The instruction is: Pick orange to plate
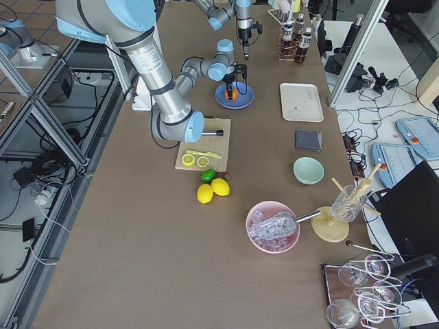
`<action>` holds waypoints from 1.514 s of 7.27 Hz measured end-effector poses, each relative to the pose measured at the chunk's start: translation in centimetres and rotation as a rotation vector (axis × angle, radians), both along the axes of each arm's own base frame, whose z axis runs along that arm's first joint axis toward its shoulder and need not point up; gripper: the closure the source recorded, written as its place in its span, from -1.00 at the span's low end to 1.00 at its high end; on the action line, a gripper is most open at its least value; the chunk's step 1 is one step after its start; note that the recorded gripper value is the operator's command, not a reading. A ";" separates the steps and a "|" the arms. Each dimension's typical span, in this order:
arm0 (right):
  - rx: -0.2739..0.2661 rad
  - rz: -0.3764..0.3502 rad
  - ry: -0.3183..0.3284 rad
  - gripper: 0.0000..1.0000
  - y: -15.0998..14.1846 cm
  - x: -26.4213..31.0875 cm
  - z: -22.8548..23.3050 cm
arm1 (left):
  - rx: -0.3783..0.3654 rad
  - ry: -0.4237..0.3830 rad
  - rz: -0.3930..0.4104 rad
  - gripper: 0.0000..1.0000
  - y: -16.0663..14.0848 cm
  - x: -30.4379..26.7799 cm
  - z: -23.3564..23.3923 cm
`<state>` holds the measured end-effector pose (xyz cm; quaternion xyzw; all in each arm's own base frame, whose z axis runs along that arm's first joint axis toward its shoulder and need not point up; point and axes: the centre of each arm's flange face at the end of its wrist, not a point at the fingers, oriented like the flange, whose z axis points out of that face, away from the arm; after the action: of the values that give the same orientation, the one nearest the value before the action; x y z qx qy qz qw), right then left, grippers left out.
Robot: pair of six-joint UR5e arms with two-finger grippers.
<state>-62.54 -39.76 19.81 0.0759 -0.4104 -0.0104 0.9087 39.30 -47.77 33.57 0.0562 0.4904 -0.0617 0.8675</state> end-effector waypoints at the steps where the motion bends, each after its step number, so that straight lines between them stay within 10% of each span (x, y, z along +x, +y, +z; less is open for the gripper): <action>1: -0.001 0.000 -0.001 -1.00 0.0 0.0 0.0 | 0.000 0.000 -0.001 -0.89 0.0 0.0 0.0; 6: 0.003 0.021 -0.031 -1.00 -1.4 2.8 -0.7 | -0.008 0.008 -0.004 -0.93 -0.7 -1.3 -0.5; 11: 0.000 -0.048 -0.025 -1.00 -12.9 31.6 14.0 | 0.131 -0.159 0.130 -0.94 -5.7 -22.1 4.8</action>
<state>-30.93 -52.62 33.78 0.0662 -0.4235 -0.0313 0.9029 17.24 -53.42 38.33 0.0854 0.4256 0.0315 0.9003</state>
